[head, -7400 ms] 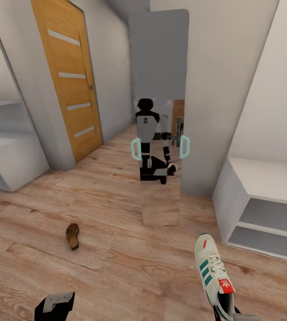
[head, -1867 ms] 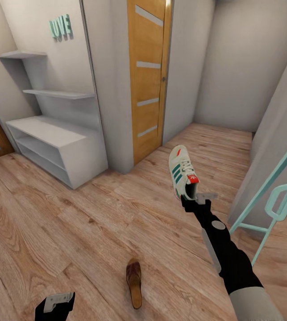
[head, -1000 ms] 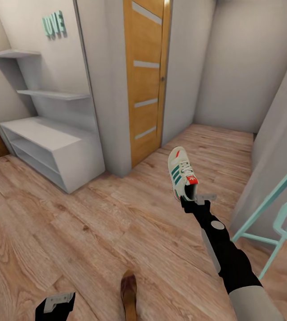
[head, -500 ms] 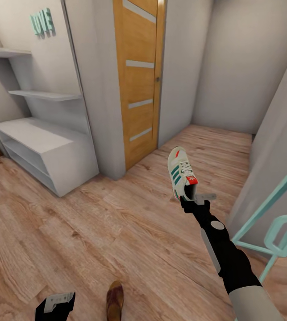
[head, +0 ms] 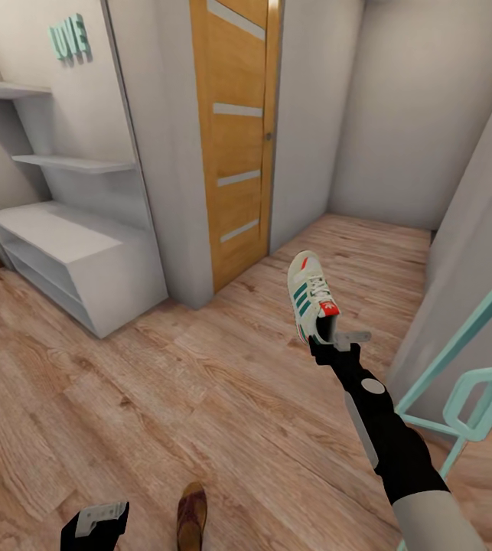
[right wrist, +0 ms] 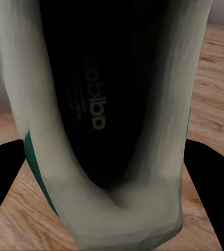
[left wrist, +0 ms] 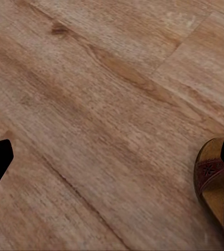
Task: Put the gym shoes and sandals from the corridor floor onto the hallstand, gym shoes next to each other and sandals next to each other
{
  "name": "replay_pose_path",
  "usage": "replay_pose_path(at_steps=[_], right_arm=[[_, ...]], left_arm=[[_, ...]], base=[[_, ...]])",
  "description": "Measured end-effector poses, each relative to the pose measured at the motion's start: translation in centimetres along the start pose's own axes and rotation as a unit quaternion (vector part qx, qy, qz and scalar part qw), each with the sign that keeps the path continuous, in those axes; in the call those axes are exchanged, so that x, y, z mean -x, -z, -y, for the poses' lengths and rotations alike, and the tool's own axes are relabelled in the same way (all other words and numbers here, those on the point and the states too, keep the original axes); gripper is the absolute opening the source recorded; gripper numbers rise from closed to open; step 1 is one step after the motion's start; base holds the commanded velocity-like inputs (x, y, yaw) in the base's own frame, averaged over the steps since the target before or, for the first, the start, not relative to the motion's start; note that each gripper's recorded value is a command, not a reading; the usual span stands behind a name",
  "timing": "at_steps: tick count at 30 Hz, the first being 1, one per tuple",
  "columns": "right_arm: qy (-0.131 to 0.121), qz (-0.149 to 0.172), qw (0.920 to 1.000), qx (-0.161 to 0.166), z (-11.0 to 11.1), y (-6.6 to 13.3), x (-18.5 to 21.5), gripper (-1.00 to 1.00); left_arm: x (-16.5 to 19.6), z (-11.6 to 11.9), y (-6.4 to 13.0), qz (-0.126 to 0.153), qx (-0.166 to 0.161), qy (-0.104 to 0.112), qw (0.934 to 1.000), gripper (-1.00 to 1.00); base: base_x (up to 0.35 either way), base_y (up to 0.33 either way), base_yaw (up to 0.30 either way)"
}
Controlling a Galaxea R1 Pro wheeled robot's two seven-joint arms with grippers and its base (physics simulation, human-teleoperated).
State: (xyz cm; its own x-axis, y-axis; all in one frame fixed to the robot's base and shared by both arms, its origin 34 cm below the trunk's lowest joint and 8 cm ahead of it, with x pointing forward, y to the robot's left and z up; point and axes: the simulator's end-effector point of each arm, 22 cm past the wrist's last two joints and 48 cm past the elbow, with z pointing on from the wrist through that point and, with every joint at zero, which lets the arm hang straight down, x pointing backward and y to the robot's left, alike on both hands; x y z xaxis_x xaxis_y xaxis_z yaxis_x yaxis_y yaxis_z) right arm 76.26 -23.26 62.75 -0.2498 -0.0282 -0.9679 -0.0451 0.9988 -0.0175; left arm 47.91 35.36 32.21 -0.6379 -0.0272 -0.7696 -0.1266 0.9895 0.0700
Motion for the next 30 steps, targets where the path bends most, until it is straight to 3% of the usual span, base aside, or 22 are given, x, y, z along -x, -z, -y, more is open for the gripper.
replay_pose_path(at_steps=[10, 11, 13, 23, 30], right_arm=[[0.0, 0.0, 1.0, 0.0, 0.0, 0.0, 0.1, -1.0], [0.0, -0.001, 1.0, 0.0, 0.0, 0.0, -0.1, -1.0], [0.0, -0.001, 1.0, 0.0, 0.0, 0.0, -0.1, -1.0], [0.0, 0.0, 1.0, -0.002, 0.3, 0.0, 0.1, -1.0], [0.001, 0.0, 1.0, -0.003, 0.2, 0.0, 0.1, -1.0]], left_arm=[[0.0, 0.2, 0.0, -0.001, -0.003, -0.004, 1.0, 1.0], [0.6, 3.0, -0.3, 0.002, -0.019, 0.005, 0.9998, 1.0], [0.6, 4.6, -0.3, 0.0, -0.024, 0.014, 0.9996, 1.0], [1.9, 4.9, -0.9, 0.008, 0.012, 0.028, 0.9995, 1.0], [3.2, 5.1, -1.3, 0.018, 0.016, 0.02, 0.9995, 1.0]], base=[[0.0, -0.015, 0.0], [0.0, 0.0, 0.0], [0.0, 0.0, 0.0], [0.0, 0.0, 0.0], [-0.036, 0.0, 0.0]])
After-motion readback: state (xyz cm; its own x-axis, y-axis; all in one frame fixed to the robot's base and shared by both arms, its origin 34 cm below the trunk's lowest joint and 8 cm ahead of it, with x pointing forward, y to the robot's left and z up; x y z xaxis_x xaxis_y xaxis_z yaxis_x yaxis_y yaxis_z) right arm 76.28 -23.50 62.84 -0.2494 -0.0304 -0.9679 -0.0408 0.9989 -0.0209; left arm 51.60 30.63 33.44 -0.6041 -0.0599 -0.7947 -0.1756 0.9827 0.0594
